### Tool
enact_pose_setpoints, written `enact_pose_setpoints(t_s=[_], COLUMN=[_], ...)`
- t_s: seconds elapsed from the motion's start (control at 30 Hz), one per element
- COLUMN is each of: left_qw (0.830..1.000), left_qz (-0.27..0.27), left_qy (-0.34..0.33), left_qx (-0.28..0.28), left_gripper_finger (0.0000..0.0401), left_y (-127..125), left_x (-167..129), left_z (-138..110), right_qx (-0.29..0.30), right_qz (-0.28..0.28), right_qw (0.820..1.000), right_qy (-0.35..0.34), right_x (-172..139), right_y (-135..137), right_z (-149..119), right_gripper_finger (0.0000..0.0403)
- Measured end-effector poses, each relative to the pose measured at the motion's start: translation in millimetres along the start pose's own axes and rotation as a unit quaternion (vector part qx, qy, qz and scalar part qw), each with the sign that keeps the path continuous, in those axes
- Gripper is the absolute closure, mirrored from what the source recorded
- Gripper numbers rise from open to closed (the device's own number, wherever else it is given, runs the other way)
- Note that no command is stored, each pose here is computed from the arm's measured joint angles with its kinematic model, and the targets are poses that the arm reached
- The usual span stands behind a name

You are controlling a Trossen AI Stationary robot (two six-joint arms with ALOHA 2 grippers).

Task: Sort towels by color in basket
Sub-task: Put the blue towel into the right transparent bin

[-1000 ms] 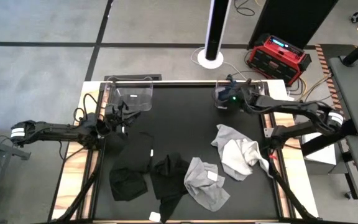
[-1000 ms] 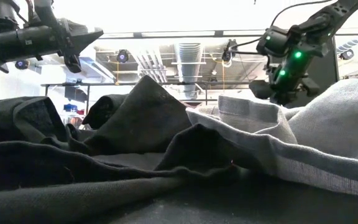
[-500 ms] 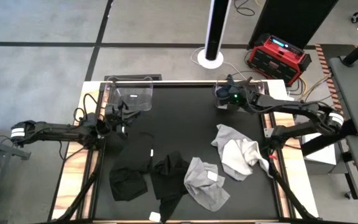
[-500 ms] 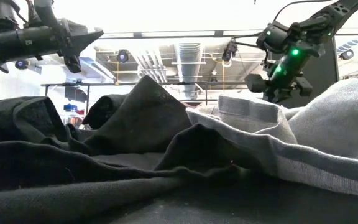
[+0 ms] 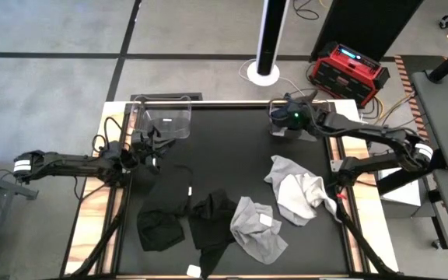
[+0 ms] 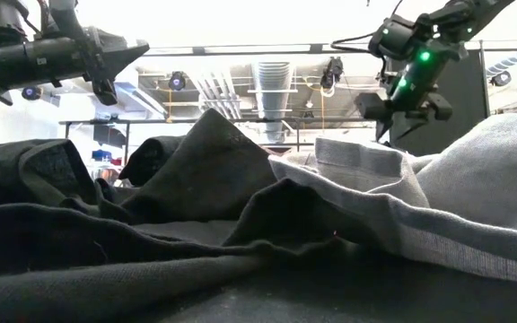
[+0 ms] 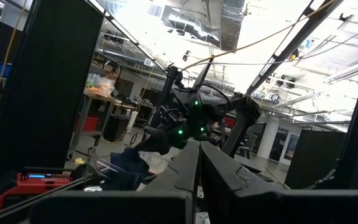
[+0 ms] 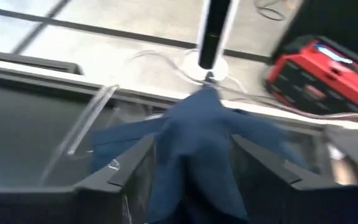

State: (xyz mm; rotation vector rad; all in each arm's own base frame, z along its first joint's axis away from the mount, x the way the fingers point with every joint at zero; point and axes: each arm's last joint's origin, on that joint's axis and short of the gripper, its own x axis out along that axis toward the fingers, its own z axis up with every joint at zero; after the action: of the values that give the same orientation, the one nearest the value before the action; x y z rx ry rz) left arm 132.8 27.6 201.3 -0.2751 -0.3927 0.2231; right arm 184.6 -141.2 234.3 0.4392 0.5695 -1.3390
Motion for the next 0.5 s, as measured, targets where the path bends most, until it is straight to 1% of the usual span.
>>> enact_pose_setpoints(t_s=[0.1,0.17,0.27,0.37,0.4,0.5], left_qw=[1.0,1.0,1.0,1.0,1.0,1.0], left_qz=[0.0,0.0,0.0,0.0,0.0,0.0], left_qy=[0.0,0.0,0.0,0.0,0.0,0.0], left_qx=[0.0,0.0,0.007,0.013,0.013,0.013], left_gripper_finger=[0.0401,0.0401,0.0401,0.0401,0.0401,0.0401], left_y=[0.0,0.0,0.0,0.0,0.0,0.0], left_x=[0.0,0.0,0.0,0.0,0.0,0.0], left_z=[0.0,0.0,-0.1,0.0,0.0,-0.1], right_qx=[0.003,0.006,0.01,0.005,0.001,-0.007], right_qz=[-0.047,-0.078,-0.108,-0.124,-0.127,-0.142], right_qw=[0.999,0.996,0.993,0.991,0.99,0.988], right_qy=[0.02,0.035,0.042,0.05,0.054,0.067], right_x=[-4.0,-4.8,-4.7,-0.4,1.6,11.2], right_y=[-5.7,-9.9,-13.3,-13.5,-12.9,-11.6], right_z=[-0.7,-3.9,-7.5,-10.9,-12.0,-15.3], right_gripper_finger=[0.0224,0.0246,0.0298,0.0364,0.0379,0.0388])
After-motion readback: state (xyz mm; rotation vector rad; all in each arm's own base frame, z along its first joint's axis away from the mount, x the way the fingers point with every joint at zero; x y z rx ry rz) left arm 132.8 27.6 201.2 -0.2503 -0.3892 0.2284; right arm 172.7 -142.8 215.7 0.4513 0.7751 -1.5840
